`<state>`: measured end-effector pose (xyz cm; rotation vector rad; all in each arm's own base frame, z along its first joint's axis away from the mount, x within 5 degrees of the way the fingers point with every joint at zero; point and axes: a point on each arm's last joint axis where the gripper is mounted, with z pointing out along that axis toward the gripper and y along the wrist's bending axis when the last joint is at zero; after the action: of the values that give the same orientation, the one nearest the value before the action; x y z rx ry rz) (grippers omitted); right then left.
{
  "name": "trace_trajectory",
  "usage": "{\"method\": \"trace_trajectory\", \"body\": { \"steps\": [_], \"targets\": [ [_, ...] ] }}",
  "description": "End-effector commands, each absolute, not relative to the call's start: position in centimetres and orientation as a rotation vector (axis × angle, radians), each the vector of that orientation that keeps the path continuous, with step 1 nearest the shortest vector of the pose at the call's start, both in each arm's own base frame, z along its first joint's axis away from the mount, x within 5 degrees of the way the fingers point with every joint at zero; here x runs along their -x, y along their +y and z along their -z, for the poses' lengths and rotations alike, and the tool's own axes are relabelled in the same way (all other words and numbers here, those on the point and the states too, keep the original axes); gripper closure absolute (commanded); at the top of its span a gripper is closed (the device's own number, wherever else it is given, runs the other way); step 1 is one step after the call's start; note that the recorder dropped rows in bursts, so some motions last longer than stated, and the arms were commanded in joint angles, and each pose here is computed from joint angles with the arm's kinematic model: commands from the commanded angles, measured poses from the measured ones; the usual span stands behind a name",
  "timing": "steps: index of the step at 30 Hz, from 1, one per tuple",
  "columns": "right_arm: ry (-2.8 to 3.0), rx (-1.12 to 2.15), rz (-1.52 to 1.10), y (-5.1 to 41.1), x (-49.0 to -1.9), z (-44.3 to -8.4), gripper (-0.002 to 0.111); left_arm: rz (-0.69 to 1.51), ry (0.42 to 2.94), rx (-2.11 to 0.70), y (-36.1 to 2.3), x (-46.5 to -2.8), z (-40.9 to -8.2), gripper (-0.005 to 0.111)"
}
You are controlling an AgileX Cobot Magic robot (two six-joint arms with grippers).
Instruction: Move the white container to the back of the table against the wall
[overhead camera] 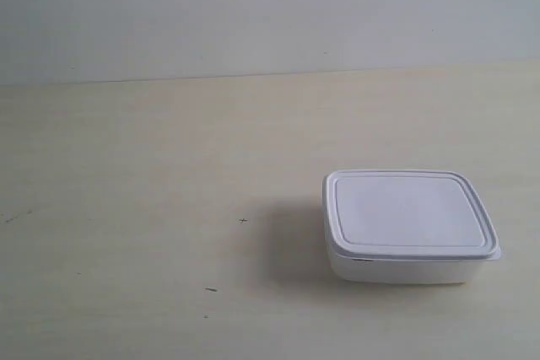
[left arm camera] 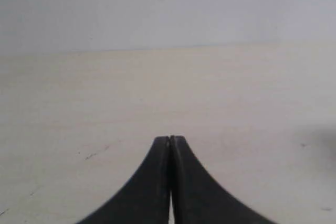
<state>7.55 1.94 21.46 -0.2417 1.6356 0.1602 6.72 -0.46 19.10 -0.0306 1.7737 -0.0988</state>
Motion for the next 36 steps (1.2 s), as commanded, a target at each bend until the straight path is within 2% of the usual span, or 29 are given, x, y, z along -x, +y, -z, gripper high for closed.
{"method": "trace_trajectory", "body": {
  "steps": [1,9,12,17,21,28,33,36],
  "targets": [
    [1.620,0.240,-0.147,1.9,-7.5,-21.5,0.108,0.201,1.668,0.181,-0.2,-6.8,-20.0,0.107],
    [1.617,0.146,-0.223,1.8,-7.6,-21.6,0.108,0.444,1.515,0.488,0.2,-6.9,-21.2,0.107],
    [1.622,0.084,-0.273,1.7,-7.6,-21.6,0.108,0.423,1.429,0.503,0.7,-6.8,-21.9,0.107],
    [1.623,0.074,-0.281,1.7,-7.6,-21.6,0.108,0.421,1.420,0.504,0.7,-6.8,-21.9,0.107],
    [1.626,-0.043,-0.391,1.7,-7.6,-21.8,0.108,0.455,1.425,0.530,0.7,-6.8,-21.9,0.107],
    [1.707,-0.049,-0.482,2.4,-7.9,-24.9,0.108,0.483,1.712,0.450,-0.7,-7.8,-23.0,0.107],
    [1.818,-0.090,-0.533,3.2,-9.7,-28.2,0.108,0.428,1.908,0.342,-1.2,-10.7,-26.7,0.107],
    [1.988,-0.252,-0.555,3.5,-11.8,-30.2,0.108,0.406,2.040,0.217,-1.8,-13.0,-28.9,0.107]
  ]
}}
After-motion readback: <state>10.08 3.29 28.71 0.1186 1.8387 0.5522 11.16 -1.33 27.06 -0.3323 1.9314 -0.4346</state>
